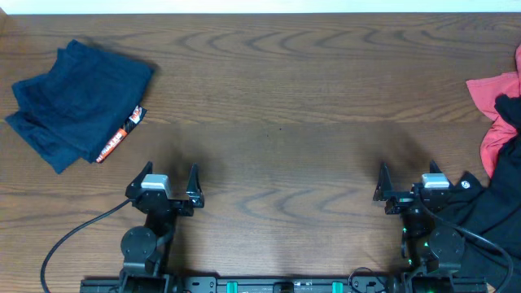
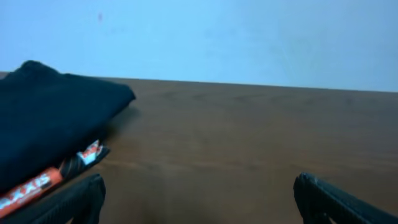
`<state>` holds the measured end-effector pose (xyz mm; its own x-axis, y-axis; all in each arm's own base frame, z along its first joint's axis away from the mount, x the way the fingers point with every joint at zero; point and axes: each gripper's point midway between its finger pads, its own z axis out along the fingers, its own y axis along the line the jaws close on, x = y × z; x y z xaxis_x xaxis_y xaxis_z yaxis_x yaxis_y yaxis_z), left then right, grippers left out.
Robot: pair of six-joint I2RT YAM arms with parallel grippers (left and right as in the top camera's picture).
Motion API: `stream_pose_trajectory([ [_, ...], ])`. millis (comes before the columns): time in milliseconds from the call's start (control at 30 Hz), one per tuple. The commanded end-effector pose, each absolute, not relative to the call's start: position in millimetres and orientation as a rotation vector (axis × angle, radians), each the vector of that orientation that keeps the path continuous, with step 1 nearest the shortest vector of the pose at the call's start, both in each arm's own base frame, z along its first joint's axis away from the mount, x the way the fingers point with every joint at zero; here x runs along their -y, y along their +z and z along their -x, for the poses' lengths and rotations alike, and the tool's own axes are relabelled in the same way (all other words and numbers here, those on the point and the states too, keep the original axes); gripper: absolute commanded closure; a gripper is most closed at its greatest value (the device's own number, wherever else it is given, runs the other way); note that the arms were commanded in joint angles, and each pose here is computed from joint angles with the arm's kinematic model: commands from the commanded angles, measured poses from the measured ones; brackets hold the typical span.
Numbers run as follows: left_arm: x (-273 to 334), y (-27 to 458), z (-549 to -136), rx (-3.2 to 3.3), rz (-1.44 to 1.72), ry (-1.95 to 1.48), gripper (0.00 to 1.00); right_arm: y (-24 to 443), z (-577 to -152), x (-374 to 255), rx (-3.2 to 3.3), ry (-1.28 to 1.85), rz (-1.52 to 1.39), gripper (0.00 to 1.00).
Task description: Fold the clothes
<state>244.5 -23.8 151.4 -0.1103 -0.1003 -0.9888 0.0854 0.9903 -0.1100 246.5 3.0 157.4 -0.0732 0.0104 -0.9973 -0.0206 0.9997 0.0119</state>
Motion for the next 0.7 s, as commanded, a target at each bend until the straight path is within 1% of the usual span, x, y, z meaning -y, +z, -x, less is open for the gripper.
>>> stream_pose_trajectory([
  [0,16.5,138.7,-243.5,-1.718,0.024,-0.114,0.02,156.7,-246.4,-1.0,-1.645,0.009,0.014,0.01],
  [667,15.9,137.3,-243.5,-1.724,0.026,-0.112,0.02,156.7,-246.4,-1.0,-1.645,0.009,0.014,0.01],
])
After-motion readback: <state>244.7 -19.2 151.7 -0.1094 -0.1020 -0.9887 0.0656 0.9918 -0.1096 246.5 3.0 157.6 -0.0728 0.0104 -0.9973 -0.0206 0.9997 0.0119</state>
